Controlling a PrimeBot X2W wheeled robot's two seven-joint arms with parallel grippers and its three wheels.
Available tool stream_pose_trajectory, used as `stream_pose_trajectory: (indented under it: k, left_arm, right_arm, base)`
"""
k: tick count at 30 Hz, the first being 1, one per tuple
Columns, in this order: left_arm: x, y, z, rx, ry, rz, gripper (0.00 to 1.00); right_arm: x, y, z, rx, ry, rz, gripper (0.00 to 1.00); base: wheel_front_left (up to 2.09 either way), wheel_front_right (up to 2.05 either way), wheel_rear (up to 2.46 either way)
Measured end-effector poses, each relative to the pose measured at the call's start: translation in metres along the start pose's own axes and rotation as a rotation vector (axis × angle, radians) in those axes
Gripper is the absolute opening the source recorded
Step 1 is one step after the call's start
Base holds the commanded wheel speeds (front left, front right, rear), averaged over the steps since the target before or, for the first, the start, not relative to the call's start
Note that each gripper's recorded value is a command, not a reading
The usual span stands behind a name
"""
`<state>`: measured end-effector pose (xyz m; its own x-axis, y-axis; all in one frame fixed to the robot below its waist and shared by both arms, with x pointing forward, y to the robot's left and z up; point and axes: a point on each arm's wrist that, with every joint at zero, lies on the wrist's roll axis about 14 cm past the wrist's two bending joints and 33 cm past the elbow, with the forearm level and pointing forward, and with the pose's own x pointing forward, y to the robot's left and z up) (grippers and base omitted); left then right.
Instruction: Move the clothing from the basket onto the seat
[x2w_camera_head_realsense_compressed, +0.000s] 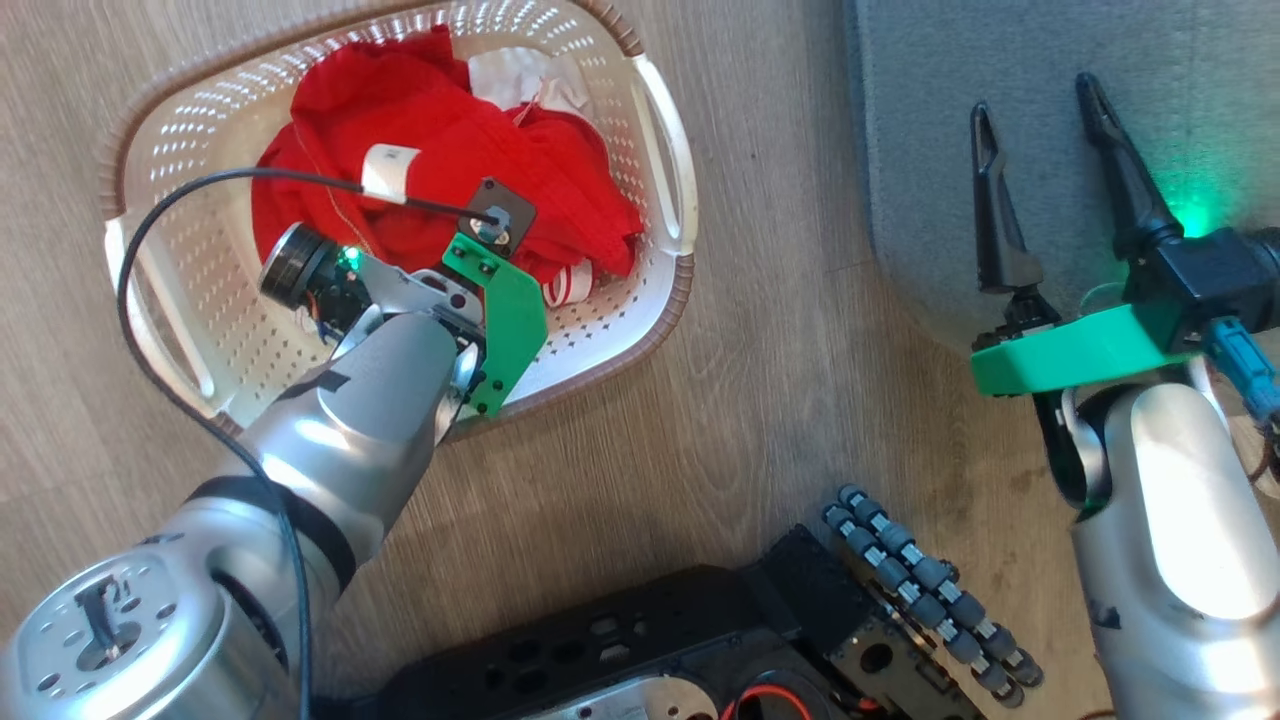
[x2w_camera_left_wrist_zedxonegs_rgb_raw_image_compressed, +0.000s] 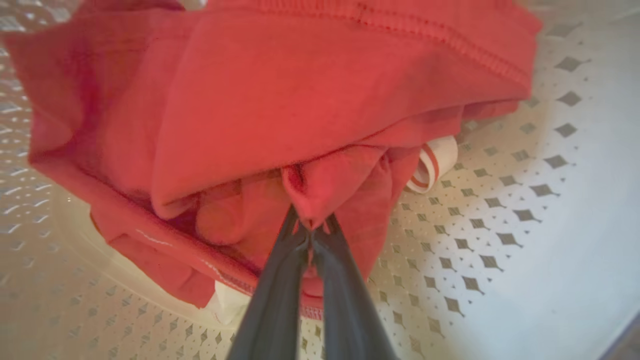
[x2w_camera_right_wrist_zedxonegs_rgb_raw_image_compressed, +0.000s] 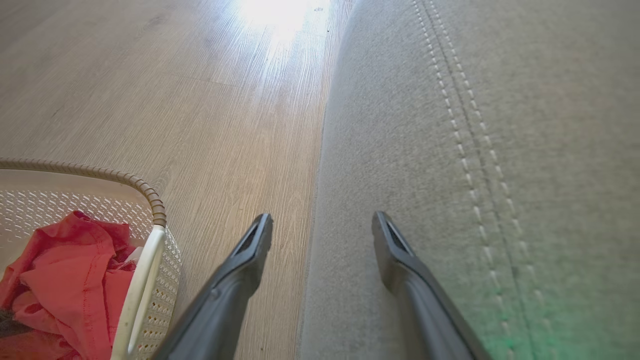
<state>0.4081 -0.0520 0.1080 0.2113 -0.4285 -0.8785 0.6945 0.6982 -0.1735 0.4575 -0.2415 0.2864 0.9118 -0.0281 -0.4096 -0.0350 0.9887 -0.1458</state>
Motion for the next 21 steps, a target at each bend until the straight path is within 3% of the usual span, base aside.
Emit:
stream_pose_trajectory:
  k: [11,21]
  left_arm:
    - [-0.026,0.014,0.04,-0.029,-0.159,0.066,0.0]
    - [-0.097,0.026,0.064,-0.106,-0.349,0.209,0.0]
  right_arm:
    - [-0.004,-0.007,0.023,0.016,-0.042,-0.016,1.0]
    - [-0.027,-0.005,0.076,0.037,-0.158,-0.006,1.0]
  base:
    - [0.0,0.0,0.0]
    - [0.0,0.0,0.0]
